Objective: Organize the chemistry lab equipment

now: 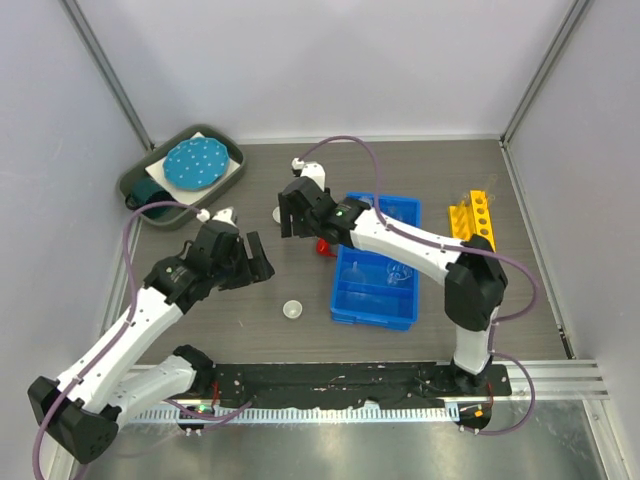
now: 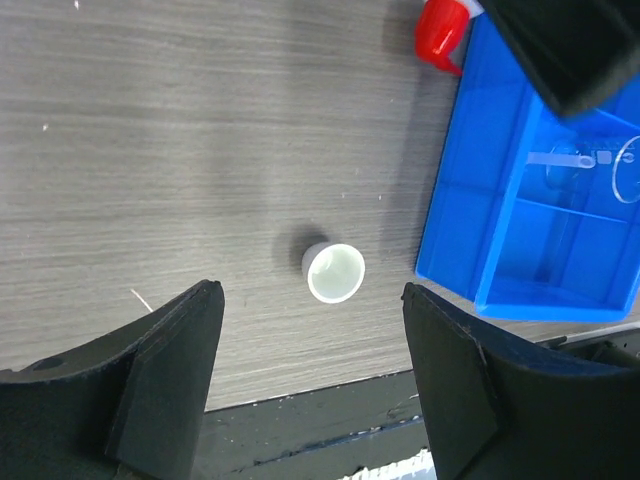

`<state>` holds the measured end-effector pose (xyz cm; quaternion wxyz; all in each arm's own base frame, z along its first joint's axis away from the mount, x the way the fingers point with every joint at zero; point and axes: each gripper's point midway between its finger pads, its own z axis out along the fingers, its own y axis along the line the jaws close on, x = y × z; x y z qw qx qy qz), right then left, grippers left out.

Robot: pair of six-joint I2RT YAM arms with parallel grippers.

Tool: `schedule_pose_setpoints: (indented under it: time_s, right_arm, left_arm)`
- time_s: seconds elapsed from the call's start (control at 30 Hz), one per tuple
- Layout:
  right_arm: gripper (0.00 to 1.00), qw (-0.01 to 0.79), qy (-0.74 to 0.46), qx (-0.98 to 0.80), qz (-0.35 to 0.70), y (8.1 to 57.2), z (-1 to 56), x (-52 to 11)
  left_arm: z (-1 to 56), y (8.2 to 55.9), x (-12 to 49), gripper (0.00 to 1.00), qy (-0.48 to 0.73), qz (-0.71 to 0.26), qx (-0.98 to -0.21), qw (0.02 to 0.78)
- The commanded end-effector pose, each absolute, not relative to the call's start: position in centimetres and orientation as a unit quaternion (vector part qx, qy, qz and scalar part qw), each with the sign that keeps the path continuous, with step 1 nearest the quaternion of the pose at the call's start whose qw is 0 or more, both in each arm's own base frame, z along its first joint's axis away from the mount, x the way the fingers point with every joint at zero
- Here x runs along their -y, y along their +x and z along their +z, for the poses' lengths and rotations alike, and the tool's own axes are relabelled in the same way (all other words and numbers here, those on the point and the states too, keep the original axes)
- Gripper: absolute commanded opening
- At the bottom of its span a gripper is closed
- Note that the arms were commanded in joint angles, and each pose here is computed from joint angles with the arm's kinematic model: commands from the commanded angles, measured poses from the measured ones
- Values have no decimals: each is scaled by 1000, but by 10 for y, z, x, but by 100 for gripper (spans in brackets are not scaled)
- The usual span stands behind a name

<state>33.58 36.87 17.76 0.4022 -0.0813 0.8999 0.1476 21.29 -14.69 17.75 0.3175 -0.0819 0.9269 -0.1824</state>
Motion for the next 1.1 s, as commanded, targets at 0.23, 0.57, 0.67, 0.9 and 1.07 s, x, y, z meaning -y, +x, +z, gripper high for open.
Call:
schedule_pose_setpoints:
  time_s: [0.23, 0.57, 0.67, 0.9, 1.07]
  right_arm:
    - [73, 421, -31, -881, 213, 406, 156, -418]
    - [71, 402, 0, -891, 211, 447, 120, -413]
    - [71, 398, 2, -893, 211, 452, 113, -414]
    - [70, 379, 11, -900, 215, 457, 85, -413]
    - [69, 368, 18, -902, 226, 458, 71, -417]
  left_arm:
    - [153, 199, 138, 74, -160, -204, -912, 318]
    - [108, 198, 147, 57, -177, -201, -924, 274]
    - [100, 201, 152, 56, -180, -208, -924, 267]
    - [87, 206, 164, 56, -181, -220, -925, 250]
    - [81, 205, 167, 56, -186, -227, -924, 245]
